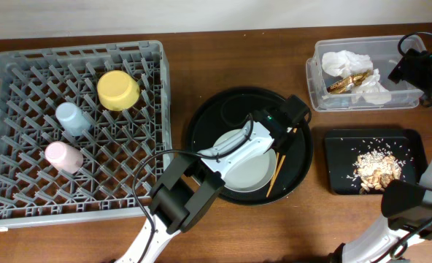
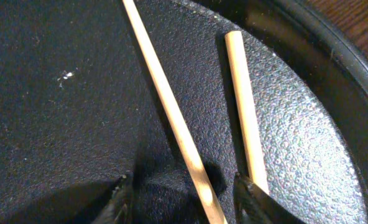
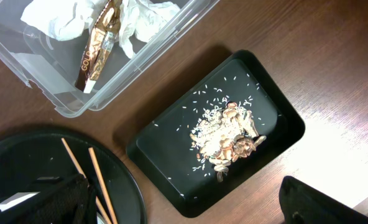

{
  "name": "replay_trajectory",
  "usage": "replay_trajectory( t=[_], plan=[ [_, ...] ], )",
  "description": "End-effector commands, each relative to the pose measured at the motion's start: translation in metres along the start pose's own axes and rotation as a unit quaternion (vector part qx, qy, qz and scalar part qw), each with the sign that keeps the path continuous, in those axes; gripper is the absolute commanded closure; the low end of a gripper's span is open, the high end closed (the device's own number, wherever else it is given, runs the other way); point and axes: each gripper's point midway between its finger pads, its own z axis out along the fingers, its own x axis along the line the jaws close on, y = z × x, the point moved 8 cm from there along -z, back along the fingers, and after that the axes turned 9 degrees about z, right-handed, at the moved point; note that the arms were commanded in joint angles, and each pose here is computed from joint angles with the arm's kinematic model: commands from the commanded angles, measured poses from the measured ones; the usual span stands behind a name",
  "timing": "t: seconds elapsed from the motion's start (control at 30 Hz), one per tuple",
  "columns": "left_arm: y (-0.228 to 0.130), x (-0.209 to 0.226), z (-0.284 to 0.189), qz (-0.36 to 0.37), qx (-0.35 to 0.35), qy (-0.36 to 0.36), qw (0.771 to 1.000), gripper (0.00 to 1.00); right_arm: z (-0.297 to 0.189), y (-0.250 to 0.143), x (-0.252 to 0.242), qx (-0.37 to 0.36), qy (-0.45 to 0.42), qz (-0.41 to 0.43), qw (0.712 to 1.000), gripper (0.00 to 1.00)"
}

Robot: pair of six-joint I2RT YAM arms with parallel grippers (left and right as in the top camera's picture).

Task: Sort waste into correct bins and load items into the dishwasher rack
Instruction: 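Carry the chopstick to the rack and stand it in the right column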

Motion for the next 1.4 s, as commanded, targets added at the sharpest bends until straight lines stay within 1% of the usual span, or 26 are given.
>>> replay_trajectory(
  t=[0.0, 0.13, 0.37, 0.4, 0.47, 0.5, 0.57, 0.63, 0.67, 0.7, 0.73, 0.9, 1.07, 1.17, 1.23, 1.27, 1.3, 1.37],
  plan=[
    [-0.01, 0.0, 0.011, -0.004, 0.018, 0.006, 1.0, 0.56, -0.001, 0.0, 0.0, 0.0, 0.003, -0.001, 1.0, 0.01],
    [-0.015, 0.0, 0.015, -0.003, 0.029, 0.005, 1.0, 0.58, -0.001, 0.0, 0.0, 0.0, 0.003, -0.001, 1.0, 0.01],
    [-0.034, -0.015, 0.029, 0.014, 0.073, 0.001, 0.997, 0.59, -0.001, 0.0, 0.0, 0.0, 0.003, -0.001, 1.0, 0.01],
    [-0.035, -0.016, 0.029, 0.015, 0.076, 0.002, 0.997, 0.64, -0.001, 0.0, 0.0, 0.0, 0.003, -0.001, 1.0, 0.01],
    [-0.037, -0.016, 0.029, 0.016, 0.08, 0.002, 0.997, 0.69, -0.001, 0.0, 0.0, 0.0, 0.003, -0.001, 1.0, 0.01],
    [-0.037, -0.016, 0.028, 0.016, 0.083, 0.002, 0.996, 0.75, -0.001, 0.0, 0.0, 0.0, 0.003, -0.001, 1.0, 0.01],
    [-0.038, -0.016, 0.028, 0.016, 0.085, 0.002, 0.996, 0.8, -0.001, 0.0, 0.0, 0.0, 0.003, -0.001, 1.0, 0.01],
    [-0.038, -0.016, 0.028, 0.016, 0.085, 0.002, 0.996, 0.89, -0.001, 0.0, 0.0, 0.0, 0.003, -0.001, 1.0, 0.01],
    [-0.038, -0.016, 0.028, 0.016, 0.085, 0.002, 0.996, 0.91, -0.001, 0.0, 0.0, 0.0, 0.003, -0.001, 1.0, 0.01],
    [-0.037, -0.016, 0.028, 0.016, 0.084, 0.002, 0.996, 0.97, -0.001, 0.0, 0.0, 0.0, 0.003, -0.001, 1.0, 0.01],
    [-0.036, -0.016, 0.027, 0.015, 0.083, 0.002, 0.996, 0.99, -0.001, 0.0, 0.0, 0.0, 0.003, -0.001, 1.0, 0.01],
    [-0.018, -0.016, 0.01, 0.015, 0.074, 0.002, 0.997, 0.99, -0.001, 0.0, 0.0, 0.0, 0.003, -0.001, 1.0, 0.01],
    [0.01, -0.015, -0.019, 0.013, 0.052, -0.001, 0.999, 0.99, -0.001, 0.0, 0.0, 0.0, 0.003, -0.001, 1.0, 0.01],
    [0.031, -0.014, -0.051, 0.011, 0.037, -0.005, 0.999, 0.99, -0.001, 0.0, 0.0, 0.0, 0.003, -0.001, 1.0, 0.01],
    [0.048, -0.009, -0.081, 0.007, 0.016, -0.003, 1.0, 0.99, -0.001, 0.0, 0.0, 0.0, 0.003, -0.001, 1.0, 0.01],
    [0.053, -0.005, -0.091, 0.003, 0.008, -0.001, 1.0, 0.99, -0.001, 0.0, 0.0, 0.0, 0.003, -0.001, 1.0, 0.01],
    [0.063, 0.005, -0.112, -0.005, -0.009, 0.005, 1.0, 0.99, -0.001, 0.0, 0.0, 0.0, 0.003, -0.001, 1.0, 0.01],
    [0.073, 0.038, -0.152, -0.03, -0.033, 0.032, 0.998, 0.99, -0.001, 0.0, 0.0, 0.0, 0.003, -0.001, 1.0, 0.01]
  ],
)
